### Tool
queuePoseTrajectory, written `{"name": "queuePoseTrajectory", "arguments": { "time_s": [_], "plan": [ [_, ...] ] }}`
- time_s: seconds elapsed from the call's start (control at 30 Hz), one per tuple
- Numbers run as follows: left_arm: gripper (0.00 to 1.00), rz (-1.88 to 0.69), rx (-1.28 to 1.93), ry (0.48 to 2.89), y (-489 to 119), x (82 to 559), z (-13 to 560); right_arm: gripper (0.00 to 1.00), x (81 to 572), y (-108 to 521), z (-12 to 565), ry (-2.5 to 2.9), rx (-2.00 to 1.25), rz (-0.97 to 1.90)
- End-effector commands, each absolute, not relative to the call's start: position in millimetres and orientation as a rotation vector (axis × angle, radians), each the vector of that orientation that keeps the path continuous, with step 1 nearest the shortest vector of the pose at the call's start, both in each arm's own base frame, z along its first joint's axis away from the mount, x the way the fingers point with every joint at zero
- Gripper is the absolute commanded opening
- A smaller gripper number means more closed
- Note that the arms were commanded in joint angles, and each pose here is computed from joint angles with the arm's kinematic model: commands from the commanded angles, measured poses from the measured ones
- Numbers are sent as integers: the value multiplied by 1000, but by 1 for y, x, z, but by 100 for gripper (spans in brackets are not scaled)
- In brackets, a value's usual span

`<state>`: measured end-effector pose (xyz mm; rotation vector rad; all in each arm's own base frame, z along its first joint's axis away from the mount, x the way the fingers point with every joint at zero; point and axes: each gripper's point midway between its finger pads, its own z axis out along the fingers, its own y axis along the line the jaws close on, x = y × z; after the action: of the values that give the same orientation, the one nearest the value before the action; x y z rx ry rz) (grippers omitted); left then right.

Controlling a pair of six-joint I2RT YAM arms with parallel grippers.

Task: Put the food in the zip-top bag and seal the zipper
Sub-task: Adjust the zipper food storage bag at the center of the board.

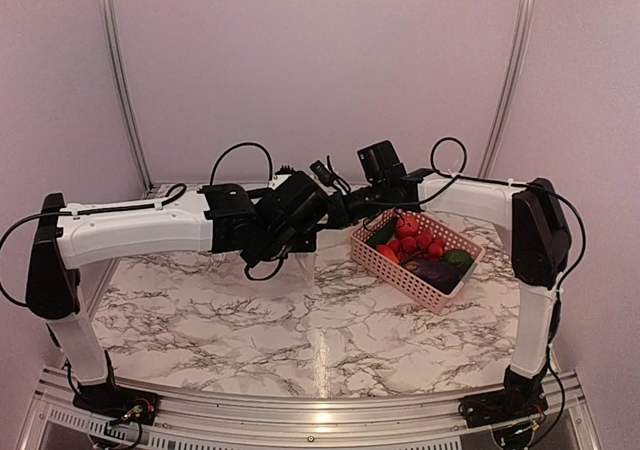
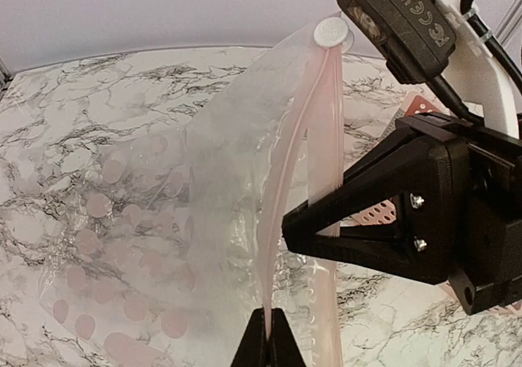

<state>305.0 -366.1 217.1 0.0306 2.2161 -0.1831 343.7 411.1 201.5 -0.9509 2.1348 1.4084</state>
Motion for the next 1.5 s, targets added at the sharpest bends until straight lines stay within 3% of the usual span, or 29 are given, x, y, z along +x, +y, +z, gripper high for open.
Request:
{"name": "queuePoseTrajectory", "arguments": {
  "time_s": [0.0, 0.1, 0.3, 0.5, 0.57, 0.7, 0.9, 1.3, 1.47],
  "plan": [
    [0, -171, 2, 2181, -357, 305, 222, 0, 347, 416, 204, 2157, -930, 1393],
    [0, -151, 1, 2184, -358, 309, 213, 0, 339, 414, 218, 2121, -907, 1396],
    [32, -134, -2, 2197, -363, 316, 199, 0, 325, 413, 234, 2090, -905, 1385],
    [45, -110, -9, 2222, -360, 322, 187, 0, 319, 413, 236, 2094, -900, 1426],
    [41, -88, -25, 2225, -355, 323, 184, 0, 319, 414, 235, 2096, -901, 1430],
    [21, -63, -60, 2199, -344, 323, 186, 0, 323, 412, 226, 2129, -886, 1396],
    [0, 33, -115, 2097, -310, 325, 214, 0, 342, 396, 200, 2222, -833, 1146],
    [0, 87, -154, 2080, -289, 325, 209, 0, 357, 362, 199, 2264, -821, 818],
    [0, 92, -120, 2082, -288, 324, 212, 0, 339, 373, 206, 2192, -958, 954]
  ]
}}
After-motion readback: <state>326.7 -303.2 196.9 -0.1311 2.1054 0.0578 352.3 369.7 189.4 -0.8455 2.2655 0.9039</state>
